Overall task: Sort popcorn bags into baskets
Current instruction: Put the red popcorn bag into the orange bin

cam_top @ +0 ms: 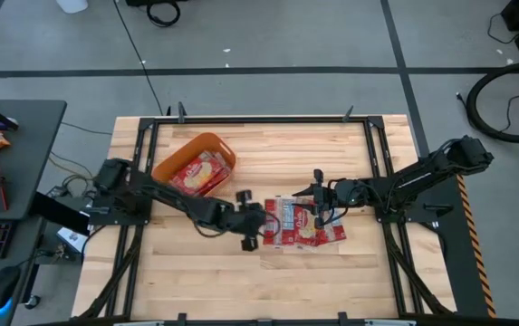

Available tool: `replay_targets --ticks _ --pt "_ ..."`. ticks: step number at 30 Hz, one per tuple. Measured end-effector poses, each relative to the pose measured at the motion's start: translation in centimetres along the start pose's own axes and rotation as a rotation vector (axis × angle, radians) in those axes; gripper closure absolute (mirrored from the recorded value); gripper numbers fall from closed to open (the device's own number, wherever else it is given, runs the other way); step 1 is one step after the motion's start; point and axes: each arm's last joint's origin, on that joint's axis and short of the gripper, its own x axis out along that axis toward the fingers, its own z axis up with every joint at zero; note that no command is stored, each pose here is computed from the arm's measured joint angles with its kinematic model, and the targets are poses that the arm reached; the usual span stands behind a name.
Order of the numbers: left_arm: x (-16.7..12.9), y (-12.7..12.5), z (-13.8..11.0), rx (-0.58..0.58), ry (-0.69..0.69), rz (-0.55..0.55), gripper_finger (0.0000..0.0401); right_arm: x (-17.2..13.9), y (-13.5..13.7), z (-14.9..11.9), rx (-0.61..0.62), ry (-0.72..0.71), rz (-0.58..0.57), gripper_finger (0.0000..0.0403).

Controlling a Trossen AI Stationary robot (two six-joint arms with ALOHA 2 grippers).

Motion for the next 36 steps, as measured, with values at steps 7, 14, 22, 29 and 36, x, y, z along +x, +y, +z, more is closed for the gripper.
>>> replay_targets --ticks 7,14,22,29,36 --pt "4.9 -2.4 -0.4 -0.007 -0.044 -0.05 0.0243 0.0 -0.2 0.1 -0.014 0.001 -0.064 0.027" --pt "6.1 -3.5 -2.2 0.061 0.163 -0.128 0.0243 -0.1 0.0 -0.1 -0.042 0.021 -0.092 0.027" --pt "1.6 -1.9 -0.4 0.157 0.439 -0.024 0.025 -0.2 0.0 -0.1 -0.044 0.025 -0.093 0.027" --pt "-0.4 -4.1 0.8 0.179 0.36 -0.062 0.0232 -0.2 0.0 -0.1 -0.037 0.018 -0.083 0.027" --pt "0.8 -4.9 -0.6 -0.058 0.284 0.136 0.0169 -0.1 0.0 0.1 -0.029 0.002 -0.067 0.027"
